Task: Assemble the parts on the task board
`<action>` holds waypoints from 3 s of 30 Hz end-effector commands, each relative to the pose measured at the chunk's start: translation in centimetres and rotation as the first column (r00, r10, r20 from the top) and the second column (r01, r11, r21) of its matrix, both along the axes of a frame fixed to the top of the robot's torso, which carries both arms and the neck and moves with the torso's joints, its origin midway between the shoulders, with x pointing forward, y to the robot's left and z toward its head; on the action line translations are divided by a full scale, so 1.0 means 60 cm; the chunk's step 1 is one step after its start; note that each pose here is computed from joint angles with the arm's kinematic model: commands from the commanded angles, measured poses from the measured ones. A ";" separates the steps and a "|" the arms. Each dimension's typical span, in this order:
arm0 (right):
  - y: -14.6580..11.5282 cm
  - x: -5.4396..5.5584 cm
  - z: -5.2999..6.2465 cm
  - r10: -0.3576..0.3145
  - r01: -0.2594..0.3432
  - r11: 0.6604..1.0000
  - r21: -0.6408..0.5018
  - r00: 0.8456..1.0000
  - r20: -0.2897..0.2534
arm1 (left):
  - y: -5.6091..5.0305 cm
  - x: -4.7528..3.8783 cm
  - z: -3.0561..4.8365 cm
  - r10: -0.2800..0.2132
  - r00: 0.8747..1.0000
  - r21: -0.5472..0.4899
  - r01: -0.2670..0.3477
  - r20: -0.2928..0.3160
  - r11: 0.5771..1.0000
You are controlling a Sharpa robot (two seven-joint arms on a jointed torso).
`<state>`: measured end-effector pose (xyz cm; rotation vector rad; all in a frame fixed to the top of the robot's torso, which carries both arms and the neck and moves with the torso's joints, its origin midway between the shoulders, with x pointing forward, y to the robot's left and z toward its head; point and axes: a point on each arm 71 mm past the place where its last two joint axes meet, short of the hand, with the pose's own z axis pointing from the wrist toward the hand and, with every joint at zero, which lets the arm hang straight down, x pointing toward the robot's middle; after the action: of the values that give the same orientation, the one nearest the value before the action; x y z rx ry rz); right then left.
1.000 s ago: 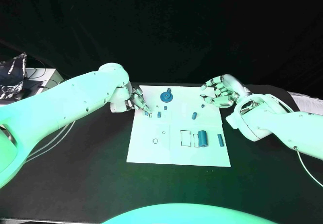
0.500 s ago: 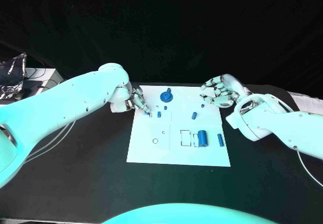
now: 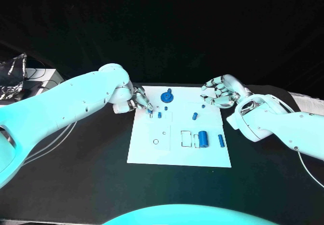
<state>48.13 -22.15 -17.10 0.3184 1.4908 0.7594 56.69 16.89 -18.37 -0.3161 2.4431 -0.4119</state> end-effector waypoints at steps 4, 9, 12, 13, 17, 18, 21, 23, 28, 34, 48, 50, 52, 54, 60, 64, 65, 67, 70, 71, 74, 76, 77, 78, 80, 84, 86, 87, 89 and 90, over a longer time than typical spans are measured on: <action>0.002 -0.001 0.000 0.015 -0.015 1.000 -0.009 1.000 0.002 | -0.012 -0.006 0.002 -0.001 1.000 -0.033 0.000 -0.021 0.999; 0.002 -0.001 0.000 0.014 -0.014 1.000 -0.008 1.000 0.000 | -0.019 -0.007 0.004 -0.008 1.000 -0.010 0.008 0.007 1.000; 0.002 -0.001 0.000 0.014 -0.014 1.000 -0.007 1.000 0.000 | -0.023 -0.008 0.004 -0.012 1.000 0.004 0.012 0.029 1.000; 0.002 -0.001 0.000 0.014 -0.014 1.000 -0.007 1.000 0.000 | -0.024 -0.009 0.004 -0.012 0.999 0.010 0.012 0.038 1.000; 0.002 -0.001 0.000 0.015 -0.015 1.000 -0.007 1.000 0.000 | -0.025 -0.012 0.001 -0.010 0.998 0.027 0.008 0.067 1.000; 0.002 -0.001 0.000 0.015 -0.015 1.000 -0.007 1.000 0.000 | -0.025 -0.013 0.001 -0.009 0.997 0.031 0.007 0.076 1.000; 0.002 -0.001 0.000 0.015 -0.015 1.000 -0.007 1.000 0.000 | -0.024 -0.015 0.000 -0.004 0.994 0.039 0.000 0.105 0.999; 0.002 -0.001 0.000 0.015 -0.015 1.000 -0.007 1.000 0.000 | -0.023 -0.016 0.000 -0.002 0.992 0.042 -0.004 0.123 0.999; 0.001 -0.001 0.000 0.015 -0.015 1.000 -0.007 1.000 0.001 | -0.016 -0.019 0.000 0.011 0.985 0.043 -0.018 0.173 0.999; 0.001 -0.002 0.000 0.015 -0.015 1.000 -0.007 1.000 0.001 | -0.008 -0.025 -0.005 0.035 0.971 0.026 -0.042 0.236 0.999; -0.001 -0.002 0.000 0.014 -0.014 1.000 -0.009 1.000 0.000 | -0.001 -0.044 -0.033 0.057 0.969 -0.011 -0.055 0.240 0.998; -0.001 -0.002 0.000 0.014 -0.014 1.000 -0.009 1.000 0.000 | -0.002 -0.045 -0.035 0.056 0.970 -0.012 -0.054 0.238 0.998; -0.001 -0.002 0.000 0.014 -0.014 1.000 -0.009 1.000 0.000 | -0.002 -0.045 -0.036 0.054 0.970 -0.010 -0.053 0.237 0.999; -0.002 -0.001 0.000 0.013 -0.013 1.000 -0.009 1.000 -0.001 | -0.002 -0.045 -0.037 0.053 0.970 -0.009 -0.052 0.236 0.999; -0.002 -0.001 0.000 0.013 -0.013 1.000 -0.010 1.000 -0.001 | -0.004 -0.046 -0.039 0.043 0.972 -0.003 -0.043 0.231 0.999; -0.002 -0.001 0.000 0.013 -0.013 1.000 -0.010 1.000 -0.001 | -0.005 -0.047 -0.040 0.031 0.974 0.006 -0.033 0.224 0.999; -0.002 -0.001 0.000 0.013 -0.013 1.000 -0.010 1.000 -0.002 | -0.005 -0.048 -0.040 0.026 0.975 0.011 -0.029 0.220 1.000; -0.002 -0.001 0.000 0.012 -0.013 1.000 -0.010 1.000 -0.002 | -0.005 -0.048 -0.041 0.022 0.976 0.014 -0.025 0.217 1.000; -0.002 -0.001 0.000 0.012 -0.012 1.000 -0.010 1.000 -0.002 | -0.005 -0.049 -0.042 0.010 0.978 0.023 -0.016 0.209 1.000; -0.002 -0.001 0.000 0.012 -0.012 1.000 -0.010 1.000 -0.002 | -0.005 -0.050 -0.042 0.006 0.979 0.026 -0.012 0.206 1.000; -0.002 -0.001 -0.001 0.012 -0.012 1.000 -0.010 1.000 -0.002 | -0.005 -0.051 -0.043 -0.005 0.980 0.033 -0.002 0.197 0.999; -0.002 -0.001 -0.001 0.013 -0.013 1.000 -0.010 1.000 -0.002 | -0.006 -0.051 -0.043 -0.011 0.981 0.037 0.004 0.192 0.999; -0.002 -0.001 -0.001 0.013 -0.013 1.000 -0.010 1.000 -0.002 | -0.006 -0.052 -0.043 -0.014 0.982 0.038 0.007 0.189 0.999; -0.002 -0.001 -0.001 0.013 -0.013 1.000 -0.010 1.000 -0.002 | -0.006 -0.052 -0.043 -0.017 0.982 0.040 0.009 0.187 0.999; -0.002 -0.001 -0.001 0.013 -0.013 1.000 -0.010 1.000 -0.002 | -0.006 -0.053 -0.044 -0.021 0.983 0.043 0.013 0.182 0.999; -0.003 -0.001 -0.001 0.012 -0.012 1.000 -0.010 1.000 -0.002 | -0.005 -0.053 -0.044 -0.026 0.985 0.049 0.018 0.172 0.999; -0.003 -0.001 -0.001 0.011 -0.011 1.000 -0.010 1.000 -0.002 | -0.004 -0.053 -0.045 -0.026 0.986 0.051 0.018 0.167 0.999; -0.003 -0.001 -0.001 0.011 -0.011 1.000 -0.010 1.000 -0.002 | -0.004 -0.052 -0.045 -0.026 0.986 0.052 0.017 0.165 0.998; -0.003 -0.001 -0.001 0.011 -0.011 1.000 -0.010 1.000 -0.002 | -0.004 -0.052 -0.045 -0.024 0.986 0.053 0.015 0.164 0.998; -0.003 -0.001 -0.001 0.011 -0.011 1.000 -0.010 1.000 -0.002 | -0.004 -0.051 -0.045 -0.023 0.986 0.054 0.014 0.163 0.998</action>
<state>48.12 -22.43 -17.12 0.3208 1.4933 0.7541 53.83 16.80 -20.69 -0.2560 2.2558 -0.3783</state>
